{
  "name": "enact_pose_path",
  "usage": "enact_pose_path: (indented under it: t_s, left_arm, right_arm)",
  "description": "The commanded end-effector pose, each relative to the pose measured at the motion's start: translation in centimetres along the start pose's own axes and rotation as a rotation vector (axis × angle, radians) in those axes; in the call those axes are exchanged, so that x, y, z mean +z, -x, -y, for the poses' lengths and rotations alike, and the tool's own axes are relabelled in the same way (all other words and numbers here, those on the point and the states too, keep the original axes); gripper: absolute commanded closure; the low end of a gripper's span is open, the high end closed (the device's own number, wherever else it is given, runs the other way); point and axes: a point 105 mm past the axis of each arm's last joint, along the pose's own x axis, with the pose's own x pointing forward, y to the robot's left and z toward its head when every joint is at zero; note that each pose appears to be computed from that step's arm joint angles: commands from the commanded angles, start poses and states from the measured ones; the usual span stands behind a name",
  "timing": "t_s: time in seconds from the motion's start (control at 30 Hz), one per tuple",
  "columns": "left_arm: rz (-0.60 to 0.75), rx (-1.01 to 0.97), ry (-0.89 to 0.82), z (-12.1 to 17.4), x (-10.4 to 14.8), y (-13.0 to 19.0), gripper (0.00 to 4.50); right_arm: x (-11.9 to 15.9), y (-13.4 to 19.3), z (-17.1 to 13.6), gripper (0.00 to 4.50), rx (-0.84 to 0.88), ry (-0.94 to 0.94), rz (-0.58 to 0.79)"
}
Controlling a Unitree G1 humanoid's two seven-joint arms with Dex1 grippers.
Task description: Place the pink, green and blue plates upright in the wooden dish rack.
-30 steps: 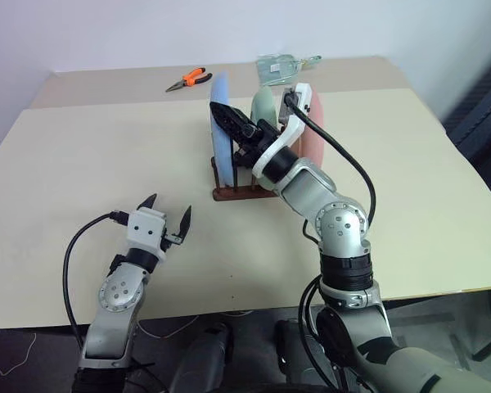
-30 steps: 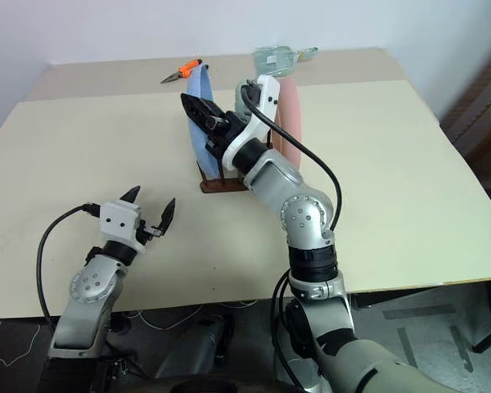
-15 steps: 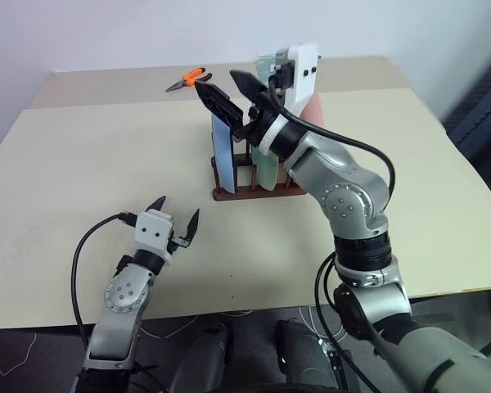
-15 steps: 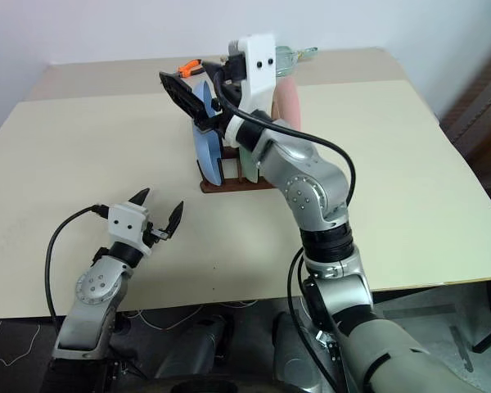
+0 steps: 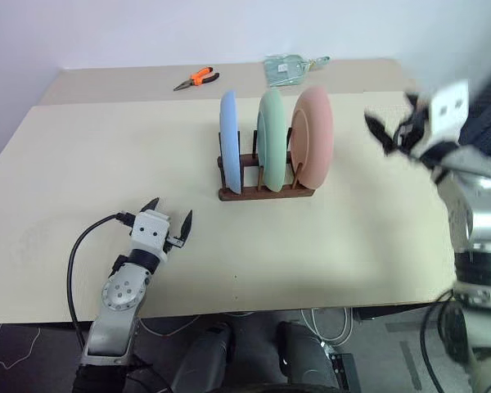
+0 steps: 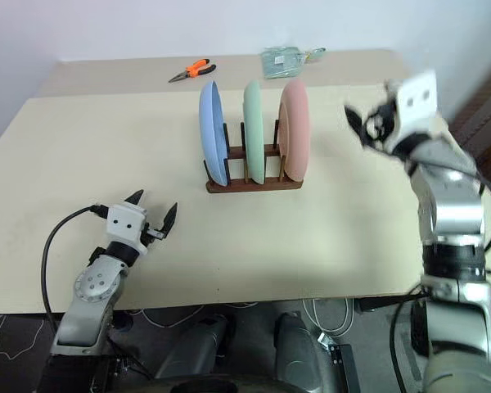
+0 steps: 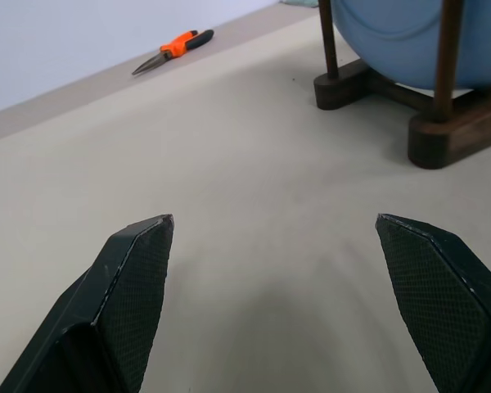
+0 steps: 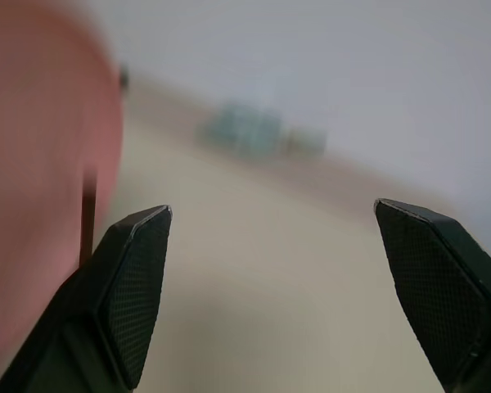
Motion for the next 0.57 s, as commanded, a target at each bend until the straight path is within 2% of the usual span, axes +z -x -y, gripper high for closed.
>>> enact_pose_path:
  t_s: [0.03, 0.1, 0.33, 0.57]
  left_arm:
    - [0.003, 0.046, -0.015, -1.5, -0.1, 0.1, 0.43]
    - [-0.017, 0.060, -0.025, -2.0, -0.5, 0.3, 0.43]
    - [-0.060, 0.095, -0.036, -3.0, -1.4, 0.6, 0.43]
    - [-0.069, 0.109, -0.030, -3.1, -1.4, 0.8, 0.43]
  right_arm:
    - [-1.0, 0.7, -2.0, 0.48, 0.065, 0.000, 0.014]
    - [-2.0, 0.9, -3.2, 0.48, 0.089, -0.012, 0.006]
    - [-3.9, 0.8, -3.8, 0.48, 0.134, -0.012, -0.031]
    - [-4.6, 0.0, -4.9, 0.48, 0.166, -0.078, -0.026]
